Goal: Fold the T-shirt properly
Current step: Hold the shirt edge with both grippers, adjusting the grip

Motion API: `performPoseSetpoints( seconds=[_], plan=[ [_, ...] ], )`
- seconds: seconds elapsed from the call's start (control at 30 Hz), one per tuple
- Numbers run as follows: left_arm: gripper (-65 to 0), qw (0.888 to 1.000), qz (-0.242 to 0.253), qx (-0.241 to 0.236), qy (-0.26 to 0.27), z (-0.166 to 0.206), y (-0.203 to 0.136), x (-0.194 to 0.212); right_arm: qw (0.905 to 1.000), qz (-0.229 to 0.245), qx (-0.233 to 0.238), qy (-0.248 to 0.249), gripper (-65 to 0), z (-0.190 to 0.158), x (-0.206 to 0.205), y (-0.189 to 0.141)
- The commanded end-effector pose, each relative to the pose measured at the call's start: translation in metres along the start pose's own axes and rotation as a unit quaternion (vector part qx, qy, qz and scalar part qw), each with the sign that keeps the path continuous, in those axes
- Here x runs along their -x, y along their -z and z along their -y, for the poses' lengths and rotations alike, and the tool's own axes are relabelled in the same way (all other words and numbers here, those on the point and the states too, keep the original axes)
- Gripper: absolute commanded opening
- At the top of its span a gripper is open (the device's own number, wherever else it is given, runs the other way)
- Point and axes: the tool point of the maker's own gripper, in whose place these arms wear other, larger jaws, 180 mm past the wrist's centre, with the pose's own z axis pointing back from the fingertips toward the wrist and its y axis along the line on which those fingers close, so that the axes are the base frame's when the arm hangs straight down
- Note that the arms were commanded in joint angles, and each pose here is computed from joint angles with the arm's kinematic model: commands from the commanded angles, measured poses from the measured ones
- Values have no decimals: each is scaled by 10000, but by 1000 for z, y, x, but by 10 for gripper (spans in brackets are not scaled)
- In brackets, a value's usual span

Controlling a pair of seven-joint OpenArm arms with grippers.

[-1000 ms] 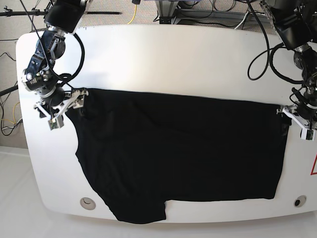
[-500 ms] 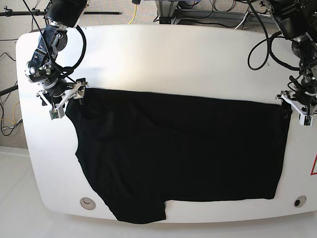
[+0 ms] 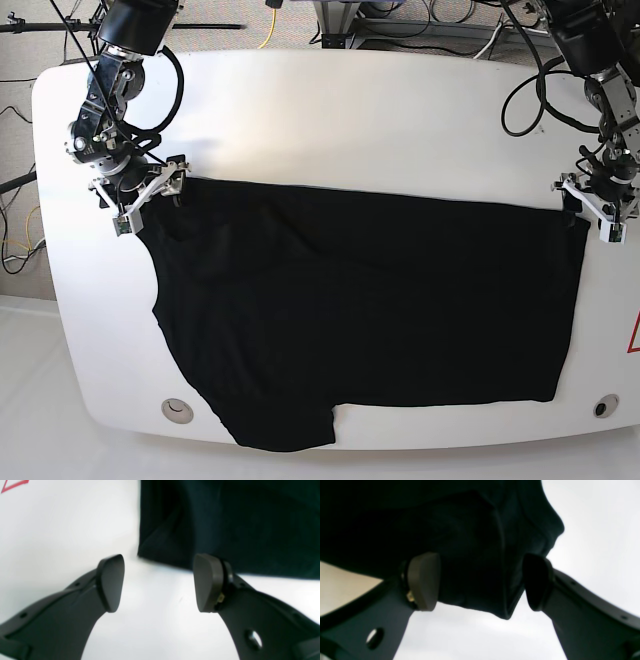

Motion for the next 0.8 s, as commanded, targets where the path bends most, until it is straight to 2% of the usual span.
performPoseSetpoints(
  seconds=[0.0,0.47,0.77],
  plan=[
    [-242,9996,266,-78,37,-10,-2,-19,9996,280,12,-64,-165,4,-17,-1],
    [-242,9996,266,-79,53,-11,-5,-18,9993,185,-61,319,-173,8,9,17],
    [-239,9995,283,-88,71,-12,-4,-21,9992,196,-85,325,-190,8,13,21]
  ],
)
